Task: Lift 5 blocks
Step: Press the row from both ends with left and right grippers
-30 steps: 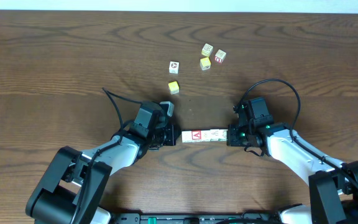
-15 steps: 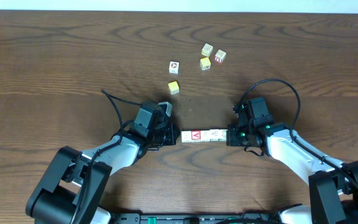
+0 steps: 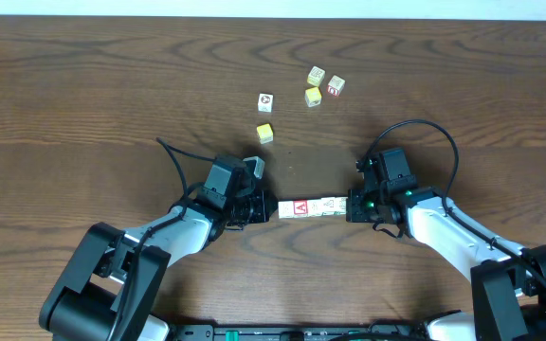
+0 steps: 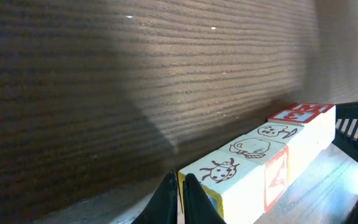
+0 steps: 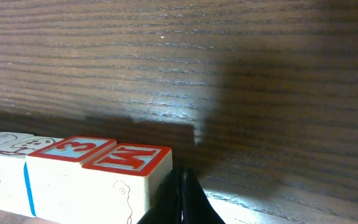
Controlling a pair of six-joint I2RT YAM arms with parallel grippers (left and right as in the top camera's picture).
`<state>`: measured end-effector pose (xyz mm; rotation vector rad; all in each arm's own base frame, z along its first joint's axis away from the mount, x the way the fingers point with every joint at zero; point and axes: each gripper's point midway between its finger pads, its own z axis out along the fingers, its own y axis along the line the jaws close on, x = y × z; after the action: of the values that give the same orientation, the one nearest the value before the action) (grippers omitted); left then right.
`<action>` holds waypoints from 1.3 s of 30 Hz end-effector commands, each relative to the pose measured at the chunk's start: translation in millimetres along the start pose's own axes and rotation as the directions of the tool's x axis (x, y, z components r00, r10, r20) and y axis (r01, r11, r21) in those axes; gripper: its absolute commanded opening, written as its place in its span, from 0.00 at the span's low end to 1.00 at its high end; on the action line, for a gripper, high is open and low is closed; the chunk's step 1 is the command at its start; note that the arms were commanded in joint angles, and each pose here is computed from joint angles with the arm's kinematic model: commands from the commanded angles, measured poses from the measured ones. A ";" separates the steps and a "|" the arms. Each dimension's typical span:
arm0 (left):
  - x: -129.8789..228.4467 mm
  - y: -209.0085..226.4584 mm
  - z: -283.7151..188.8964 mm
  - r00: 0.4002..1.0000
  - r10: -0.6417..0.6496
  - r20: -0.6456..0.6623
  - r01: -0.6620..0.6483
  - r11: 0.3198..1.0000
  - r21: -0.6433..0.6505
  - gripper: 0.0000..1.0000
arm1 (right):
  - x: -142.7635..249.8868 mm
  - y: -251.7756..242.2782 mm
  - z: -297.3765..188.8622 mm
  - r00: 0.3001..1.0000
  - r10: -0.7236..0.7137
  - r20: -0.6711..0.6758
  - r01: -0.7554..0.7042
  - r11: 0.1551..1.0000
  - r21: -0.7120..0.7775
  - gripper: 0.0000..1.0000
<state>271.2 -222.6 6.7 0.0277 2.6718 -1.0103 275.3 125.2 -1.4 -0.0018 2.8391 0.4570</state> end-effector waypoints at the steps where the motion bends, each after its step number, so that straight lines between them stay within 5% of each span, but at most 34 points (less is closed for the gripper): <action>1: 3.8 -7.7 2.0 1.000 -0.006 -0.030 0.007 0.999 0.040 0.07 | 2.1 3.7 1.9 1.000 0.012 -0.019 -0.012 0.999 -0.044 0.01; 28: 12.9 7.0 1.7 0.995 -0.082 -0.055 0.081 0.996 -0.033 0.07 | 1.4 5.4 1.4 1.000 -0.001 -0.019 0.000 0.999 -0.051 0.01; 39: 12.4 7.3 1.6 0.995 -0.083 -0.054 0.081 0.996 -0.033 0.07 | -7.6 -12.8 -7.7 1.000 -0.002 -0.012 0.003 0.997 0.079 0.01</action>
<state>261.0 -218.4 -0.4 -0.0539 2.7435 -1.0074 266.7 120.7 -3.1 0.0010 2.8881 0.4260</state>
